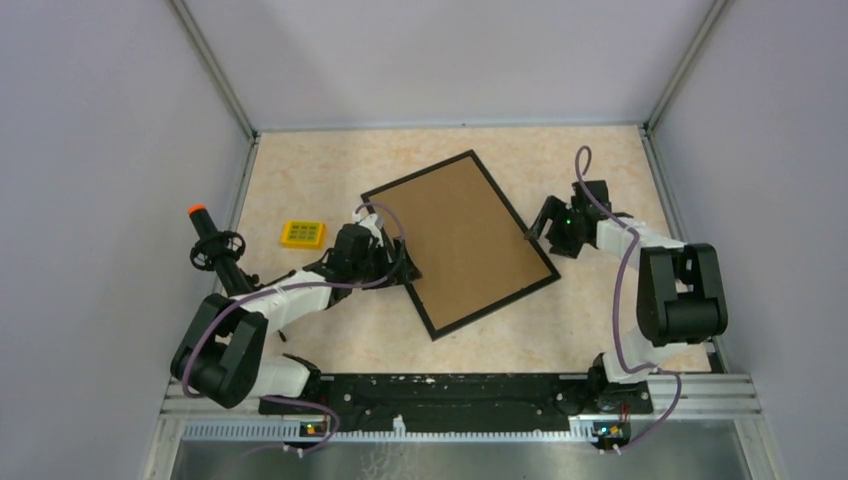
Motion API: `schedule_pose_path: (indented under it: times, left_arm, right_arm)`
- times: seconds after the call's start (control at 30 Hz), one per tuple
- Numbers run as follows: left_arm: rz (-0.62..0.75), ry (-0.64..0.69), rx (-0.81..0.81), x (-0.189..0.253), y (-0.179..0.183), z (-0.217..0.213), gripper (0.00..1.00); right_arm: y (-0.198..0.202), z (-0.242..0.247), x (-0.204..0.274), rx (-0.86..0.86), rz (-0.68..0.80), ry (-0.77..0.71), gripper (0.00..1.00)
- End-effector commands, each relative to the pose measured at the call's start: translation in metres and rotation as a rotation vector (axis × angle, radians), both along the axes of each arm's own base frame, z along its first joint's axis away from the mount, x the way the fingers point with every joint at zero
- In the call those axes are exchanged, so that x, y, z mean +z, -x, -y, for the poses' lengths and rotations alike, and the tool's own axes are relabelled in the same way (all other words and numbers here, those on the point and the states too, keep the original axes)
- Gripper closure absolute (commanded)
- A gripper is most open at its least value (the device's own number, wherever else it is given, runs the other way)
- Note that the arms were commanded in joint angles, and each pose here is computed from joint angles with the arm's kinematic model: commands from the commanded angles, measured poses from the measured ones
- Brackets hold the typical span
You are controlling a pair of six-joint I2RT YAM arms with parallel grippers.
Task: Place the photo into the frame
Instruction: Adjust the photo frame at the center of the board.
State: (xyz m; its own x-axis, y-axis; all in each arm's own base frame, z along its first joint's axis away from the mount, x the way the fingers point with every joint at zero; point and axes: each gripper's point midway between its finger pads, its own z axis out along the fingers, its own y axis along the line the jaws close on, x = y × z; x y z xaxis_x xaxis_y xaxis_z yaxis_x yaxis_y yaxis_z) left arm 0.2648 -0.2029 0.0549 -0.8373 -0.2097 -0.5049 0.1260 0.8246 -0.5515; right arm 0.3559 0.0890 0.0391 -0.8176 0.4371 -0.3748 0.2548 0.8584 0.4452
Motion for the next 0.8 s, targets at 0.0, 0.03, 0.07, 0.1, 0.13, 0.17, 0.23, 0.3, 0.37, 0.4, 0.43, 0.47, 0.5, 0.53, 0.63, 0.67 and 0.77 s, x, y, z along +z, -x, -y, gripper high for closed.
schedule_pose_path:
  times: [0.0,0.03,0.07,0.1,0.13,0.17,0.23,0.3,0.37,0.4,0.43,0.47,0.5,0.53,0.63,0.67,0.77]
  left_arm:
    - [0.101,0.079,-0.043,0.014,-0.012,0.015,0.01]
    - [0.095,0.078,-0.037,0.011,-0.013,0.016,0.01]
    - [0.091,0.07,-0.031,0.009,-0.015,0.015,0.01]
    - [0.086,0.061,-0.025,0.006,-0.017,0.014,0.01]
    - [0.084,0.05,-0.021,0.004,-0.019,0.013,0.01]
    - [0.086,0.04,-0.019,0.004,-0.022,0.013,0.01]
    - [0.09,0.018,-0.01,0.005,-0.029,0.012,0.01]
    - [0.094,-0.015,0.007,0.005,-0.036,0.008,0.01]
    - [0.098,-0.043,0.026,0.005,-0.04,0.003,0.01]
    - [0.096,-0.051,0.032,0.003,-0.04,0.001,0.01]
    - [0.092,-0.052,0.036,0.002,-0.039,0.0,0.01]
    - [0.085,-0.053,0.038,0.0,-0.038,-0.002,0.01]
    - [0.078,-0.054,0.042,-0.002,-0.038,-0.003,0.01]
    - [0.07,-0.057,0.047,-0.004,-0.037,-0.004,0.01]
    - [0.062,-0.054,0.066,-0.008,-0.034,-0.008,0.02]
    - [0.063,-0.05,0.07,-0.008,-0.034,-0.009,0.02]
    - [0.047,-0.045,0.083,-0.012,-0.034,-0.012,0.02]
  right_arm:
    - [0.027,-0.022,-0.002,0.092,0.01,-0.101,0.29]
    - [0.038,-0.028,-0.003,0.111,-0.008,-0.142,0.33]
    - [0.05,-0.035,-0.005,0.126,-0.025,-0.18,0.35]
    - [0.061,-0.044,-0.005,0.146,-0.033,-0.221,0.35]
    - [0.073,-0.054,-0.006,0.169,-0.051,-0.246,0.36]
    - [0.083,-0.062,-0.004,0.188,-0.059,-0.26,0.36]
    - [0.103,-0.079,0.0,0.234,-0.069,-0.272,0.36]
    - [0.116,-0.085,0.007,0.257,-0.069,-0.263,0.36]
    - [0.118,-0.069,0.008,0.234,-0.068,-0.167,0.35]
    - [0.116,-0.057,0.009,0.221,-0.059,-0.095,0.35]
    - [0.112,-0.046,0.011,0.205,-0.05,-0.026,0.35]
    - [0.112,-0.037,0.012,0.196,-0.062,0.027,0.35]
    - [0.112,-0.03,0.013,0.195,-0.079,0.07,0.37]
    - [0.112,-0.023,0.013,0.191,-0.094,0.102,0.39]
    - [0.111,-0.014,0.016,0.184,-0.112,0.133,0.54]
    - [0.112,-0.014,0.016,0.185,-0.112,0.127,0.57]
    - [0.118,-0.018,0.009,0.208,-0.146,0.109,0.68]
